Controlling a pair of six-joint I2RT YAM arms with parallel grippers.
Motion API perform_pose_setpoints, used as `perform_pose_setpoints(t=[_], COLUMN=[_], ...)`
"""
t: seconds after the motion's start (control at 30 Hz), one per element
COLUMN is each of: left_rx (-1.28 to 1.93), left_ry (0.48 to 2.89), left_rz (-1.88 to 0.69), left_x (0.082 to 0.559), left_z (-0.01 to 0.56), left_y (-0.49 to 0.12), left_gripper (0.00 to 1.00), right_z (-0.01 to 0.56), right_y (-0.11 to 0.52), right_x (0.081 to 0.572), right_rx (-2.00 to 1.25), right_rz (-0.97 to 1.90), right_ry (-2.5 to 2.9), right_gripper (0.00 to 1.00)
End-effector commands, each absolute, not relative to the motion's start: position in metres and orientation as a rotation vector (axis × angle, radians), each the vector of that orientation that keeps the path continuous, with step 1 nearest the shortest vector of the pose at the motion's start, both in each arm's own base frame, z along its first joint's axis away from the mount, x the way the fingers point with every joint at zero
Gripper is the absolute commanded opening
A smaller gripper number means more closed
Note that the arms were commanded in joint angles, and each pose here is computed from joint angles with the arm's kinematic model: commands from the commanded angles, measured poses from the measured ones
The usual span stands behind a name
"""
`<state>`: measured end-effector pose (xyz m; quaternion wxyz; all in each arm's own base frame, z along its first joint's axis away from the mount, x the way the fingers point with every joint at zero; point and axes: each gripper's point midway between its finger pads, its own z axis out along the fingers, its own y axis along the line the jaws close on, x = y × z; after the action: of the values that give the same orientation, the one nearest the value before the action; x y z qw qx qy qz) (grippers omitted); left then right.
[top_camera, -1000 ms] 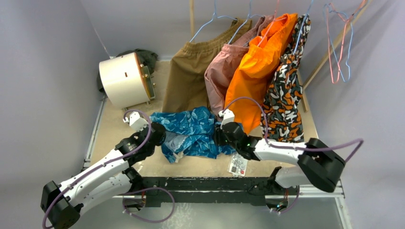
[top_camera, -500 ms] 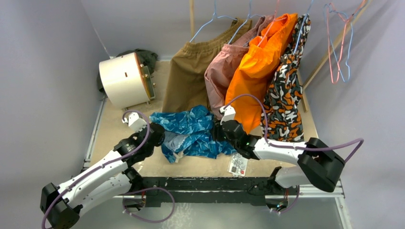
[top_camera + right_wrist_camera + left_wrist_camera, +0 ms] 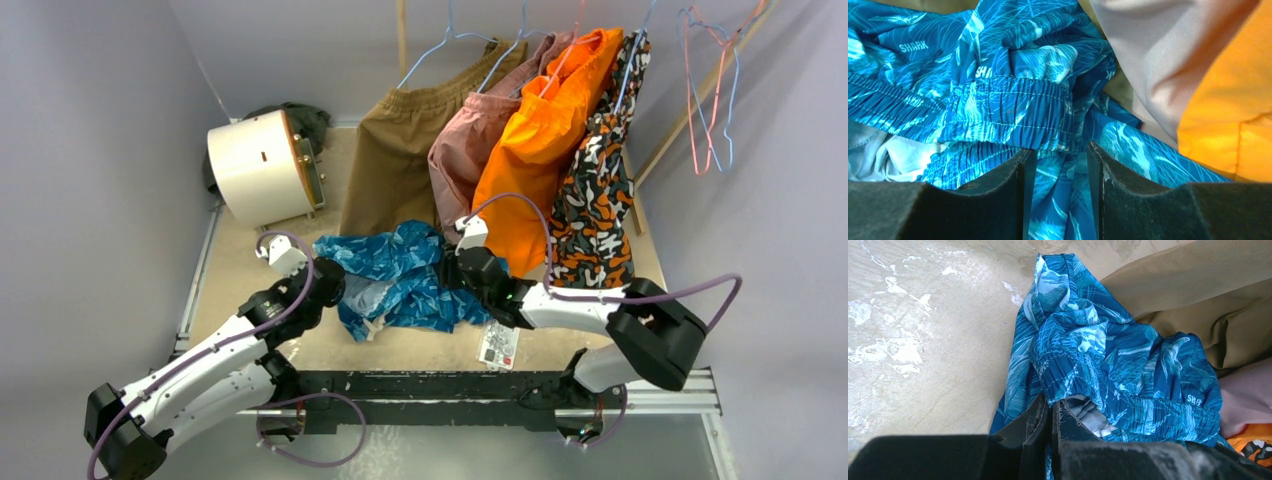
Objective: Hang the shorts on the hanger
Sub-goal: Adjust the shorts at the center of the board.
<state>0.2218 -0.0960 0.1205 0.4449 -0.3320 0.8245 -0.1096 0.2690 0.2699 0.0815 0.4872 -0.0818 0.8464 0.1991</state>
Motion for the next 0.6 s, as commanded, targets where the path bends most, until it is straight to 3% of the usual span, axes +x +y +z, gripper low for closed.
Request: perform_pose_setpoints(t=[0.0, 0.23, 0.5, 0.57], left_rx=[-0.821, -0.815, -0.815, -0.812], left_ry=[2.016, 2.022, 1.987, 1.96], left_rz=[-0.311, -0.324, -0.348, -0.361], left_x=[0.226, 0.224, 0.224, 0.225], left_z=[0.136, 0.135, 0.155, 0.171], left_y=[-0.1, -0.101, -0.098, -0.096], left_gripper=[0.0, 0.0, 0.0, 0.0], right_z=[0.109, 0.133, 0.164, 0.188], right_y=[0.286, 0.296, 0.292, 0.282], right_x=[0.294, 0.304, 0.304, 0.301], right_rx=[-0.093, -0.076, -0.105, -0.098], right_rz=[0.513, 0.555, 0.551, 0.539], right_ry=[1.975, 1.9, 1.84, 1.809], right_gripper=[0.43, 0.39, 0.03, 0.0])
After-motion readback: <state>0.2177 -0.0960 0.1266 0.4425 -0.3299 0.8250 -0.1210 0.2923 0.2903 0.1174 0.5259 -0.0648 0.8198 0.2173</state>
